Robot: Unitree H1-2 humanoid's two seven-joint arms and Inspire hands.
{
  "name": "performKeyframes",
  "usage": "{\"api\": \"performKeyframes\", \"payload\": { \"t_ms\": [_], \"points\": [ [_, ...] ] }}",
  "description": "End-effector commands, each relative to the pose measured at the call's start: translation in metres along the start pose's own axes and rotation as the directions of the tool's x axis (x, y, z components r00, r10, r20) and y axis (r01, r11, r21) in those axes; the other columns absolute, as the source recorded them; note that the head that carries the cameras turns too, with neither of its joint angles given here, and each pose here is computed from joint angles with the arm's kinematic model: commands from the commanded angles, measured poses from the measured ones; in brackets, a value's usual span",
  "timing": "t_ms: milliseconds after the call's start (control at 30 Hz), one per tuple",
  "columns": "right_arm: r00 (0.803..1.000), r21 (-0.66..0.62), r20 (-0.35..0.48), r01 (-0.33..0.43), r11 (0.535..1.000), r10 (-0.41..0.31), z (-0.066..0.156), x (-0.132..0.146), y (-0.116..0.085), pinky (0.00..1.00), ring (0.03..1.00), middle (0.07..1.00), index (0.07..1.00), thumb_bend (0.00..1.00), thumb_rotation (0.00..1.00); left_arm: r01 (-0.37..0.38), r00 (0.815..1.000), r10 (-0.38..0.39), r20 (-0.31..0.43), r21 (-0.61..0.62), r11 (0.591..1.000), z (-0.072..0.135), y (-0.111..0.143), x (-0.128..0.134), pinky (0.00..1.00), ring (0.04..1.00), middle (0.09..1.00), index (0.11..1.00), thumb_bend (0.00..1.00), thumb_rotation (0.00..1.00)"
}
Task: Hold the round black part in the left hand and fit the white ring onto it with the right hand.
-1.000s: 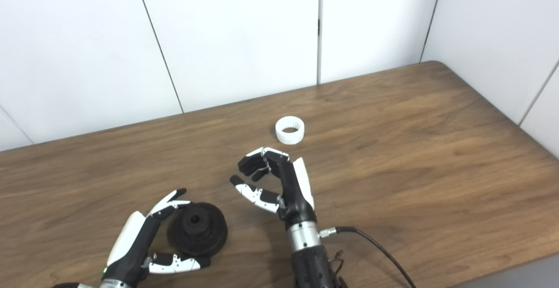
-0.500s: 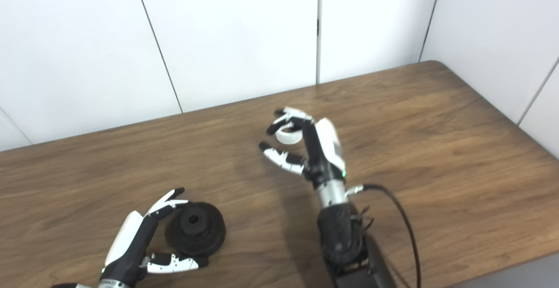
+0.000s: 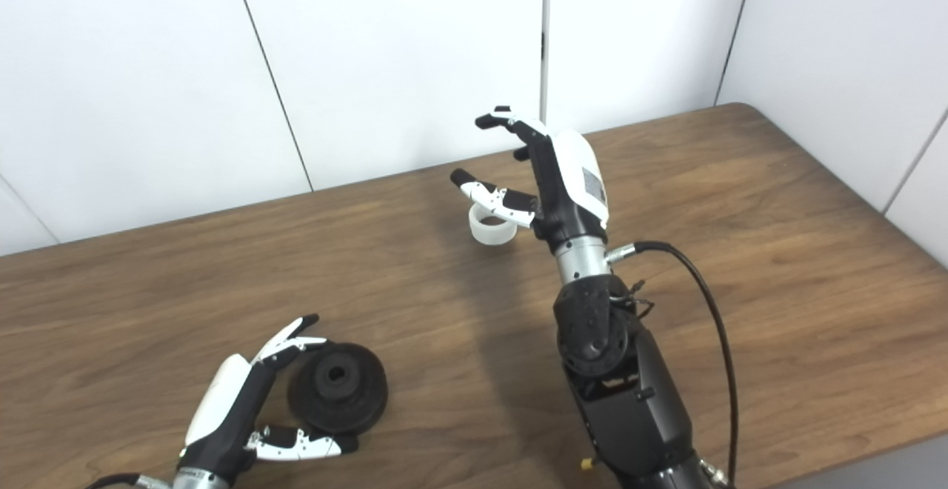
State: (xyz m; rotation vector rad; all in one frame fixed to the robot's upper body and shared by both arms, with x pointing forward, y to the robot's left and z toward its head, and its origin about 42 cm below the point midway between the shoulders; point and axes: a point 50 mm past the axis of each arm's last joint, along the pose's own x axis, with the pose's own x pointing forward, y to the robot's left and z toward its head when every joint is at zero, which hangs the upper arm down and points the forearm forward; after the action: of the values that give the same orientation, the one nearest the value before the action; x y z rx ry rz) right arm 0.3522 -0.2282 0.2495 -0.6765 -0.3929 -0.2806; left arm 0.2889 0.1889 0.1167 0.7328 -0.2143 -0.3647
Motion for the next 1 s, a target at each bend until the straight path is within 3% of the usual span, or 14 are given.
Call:
{"api": "performKeyframes", "payload": {
  "t_ms": [0, 367, 533, 667, 967],
  "points": [
    [0.995, -0.004, 0.083, 0.054, 0.999, -0.053, 0.018, 0.018, -0.015, 0.67, 0.805, 0.838, 0.731, 0.6, 0.4, 0.042, 0.998, -0.04, -0.052, 0.034, 0.999, -0.01, -0.005, 0.0, 0.9, 0.945, 0.939, 0.608, 0.86, 0.22],
    [0.996, -0.132, 0.088, 0.015, 0.991, -0.003, 0.018, 0.05, -0.034, 0.58, 0.766, 0.823, 0.731, 0.6, 0.39, 0.047, 0.996, -0.041, -0.073, 0.085, 0.995, -0.013, -0.006, 0.004, 0.93, 0.955, 0.944, 0.613, 0.88, 0.22],
    [0.996, -0.222, 0.071, -0.041, 0.974, 0.058, 0.01, 0.065, -0.039, 0.58, 0.766, 0.824, 0.745, 0.61, 0.43, 0.058, 0.995, -0.049, -0.082, 0.115, 0.992, -0.014, -0.006, 0.005, 0.96, 0.967, 0.952, 0.615, 0.89, 0.21],
    [0.994, -0.269, 0.057, -0.078, 0.96, 0.097, 0.004, 0.076, -0.043, 0.6, 0.771, 0.824, 0.745, 0.62, 0.41, 0.068, 0.995, -0.056, -0.087, 0.136, 0.988, -0.014, -0.006, 0.005, 0.97, 0.977, 0.957, 0.615, 0.9, 0.22],
    [0.978, -0.319, -0.038, -0.205, 0.925, 0.203, -0.016, 0.093, -0.05, 0.62, 0.809, 0.859, 0.785, 0.65, 0.45, 0.08, 0.994, -0.065, -0.089, 0.175, 0.981, -0.014, -0.005, 0.007, 1.0, 0.997, 0.964, 0.616, 0.91, 0.24]
  ]
}}
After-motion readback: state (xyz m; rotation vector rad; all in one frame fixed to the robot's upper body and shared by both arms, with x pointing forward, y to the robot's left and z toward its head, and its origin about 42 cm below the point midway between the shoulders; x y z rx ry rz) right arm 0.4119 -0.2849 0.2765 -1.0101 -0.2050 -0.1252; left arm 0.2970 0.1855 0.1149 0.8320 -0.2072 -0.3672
